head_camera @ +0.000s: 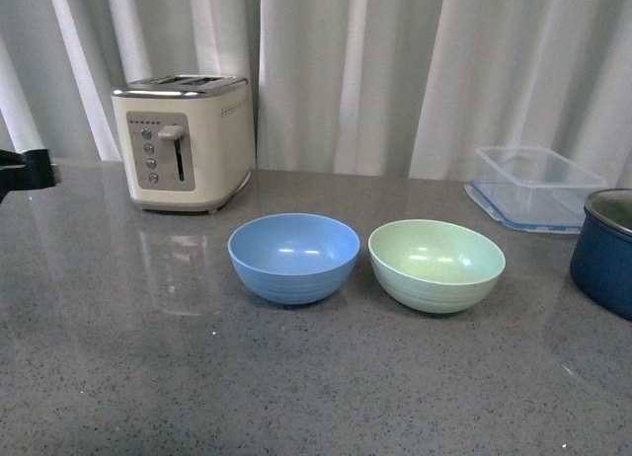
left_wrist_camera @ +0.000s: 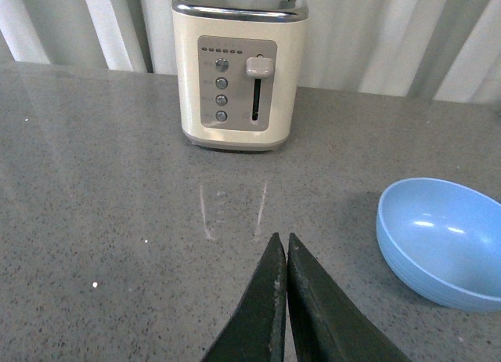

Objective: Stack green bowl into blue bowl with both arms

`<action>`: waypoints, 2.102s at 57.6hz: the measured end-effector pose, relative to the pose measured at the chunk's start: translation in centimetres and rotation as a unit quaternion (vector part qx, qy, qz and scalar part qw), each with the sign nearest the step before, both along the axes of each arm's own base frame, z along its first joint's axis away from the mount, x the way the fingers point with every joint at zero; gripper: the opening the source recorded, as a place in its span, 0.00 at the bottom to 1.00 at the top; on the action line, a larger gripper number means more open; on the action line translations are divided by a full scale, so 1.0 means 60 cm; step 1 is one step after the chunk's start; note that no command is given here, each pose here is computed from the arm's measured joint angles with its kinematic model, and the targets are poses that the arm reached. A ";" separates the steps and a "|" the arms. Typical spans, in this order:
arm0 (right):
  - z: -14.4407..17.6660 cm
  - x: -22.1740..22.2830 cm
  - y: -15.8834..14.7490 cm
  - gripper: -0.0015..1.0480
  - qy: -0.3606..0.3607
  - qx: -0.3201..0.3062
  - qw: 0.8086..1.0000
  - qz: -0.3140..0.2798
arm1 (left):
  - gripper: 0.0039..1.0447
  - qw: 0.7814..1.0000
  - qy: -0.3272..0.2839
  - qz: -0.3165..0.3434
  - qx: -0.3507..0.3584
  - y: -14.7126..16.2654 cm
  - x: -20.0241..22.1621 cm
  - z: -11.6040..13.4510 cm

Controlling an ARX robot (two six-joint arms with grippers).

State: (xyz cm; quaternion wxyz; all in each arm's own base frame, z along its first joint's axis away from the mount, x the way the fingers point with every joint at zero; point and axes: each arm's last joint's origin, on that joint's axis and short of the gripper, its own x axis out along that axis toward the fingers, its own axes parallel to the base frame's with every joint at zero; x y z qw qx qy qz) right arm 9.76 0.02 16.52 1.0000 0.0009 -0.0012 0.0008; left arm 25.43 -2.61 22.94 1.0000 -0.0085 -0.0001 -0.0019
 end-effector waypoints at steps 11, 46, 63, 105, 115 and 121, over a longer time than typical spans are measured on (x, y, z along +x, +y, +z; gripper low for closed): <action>0.000 0.000 0.000 0.90 0.000 0.000 1.000 0.000 | 0.03 1.000 0.006 0.000 0.005 0.014 -0.050 -0.033; 0.000 0.000 0.000 0.90 0.000 0.000 1.000 0.000 | 0.03 1.000 0.005 0.002 0.005 0.043 -0.158 -0.084; 0.000 0.000 0.000 0.90 0.000 0.000 1.000 0.000 | 0.03 1.000 -0.004 0.001 0.005 0.043 -0.191 -0.101; 0.000 0.000 0.000 0.90 0.000 0.000 1.000 0.000 | 0.03 1.000 -0.011 0.001 0.005 0.043 -0.238 -0.093; 0.000 0.000 0.000 0.90 0.000 0.000 1.000 0.000 | 0.03 1.000 -0.012 0.001 0.005 0.043 -0.243 -0.093; 0.000 0.000 0.000 0.90 0.000 0.000 1.000 0.000 | 0.03 1.000 0.003 0.001 0.005 0.043 -0.255 -0.100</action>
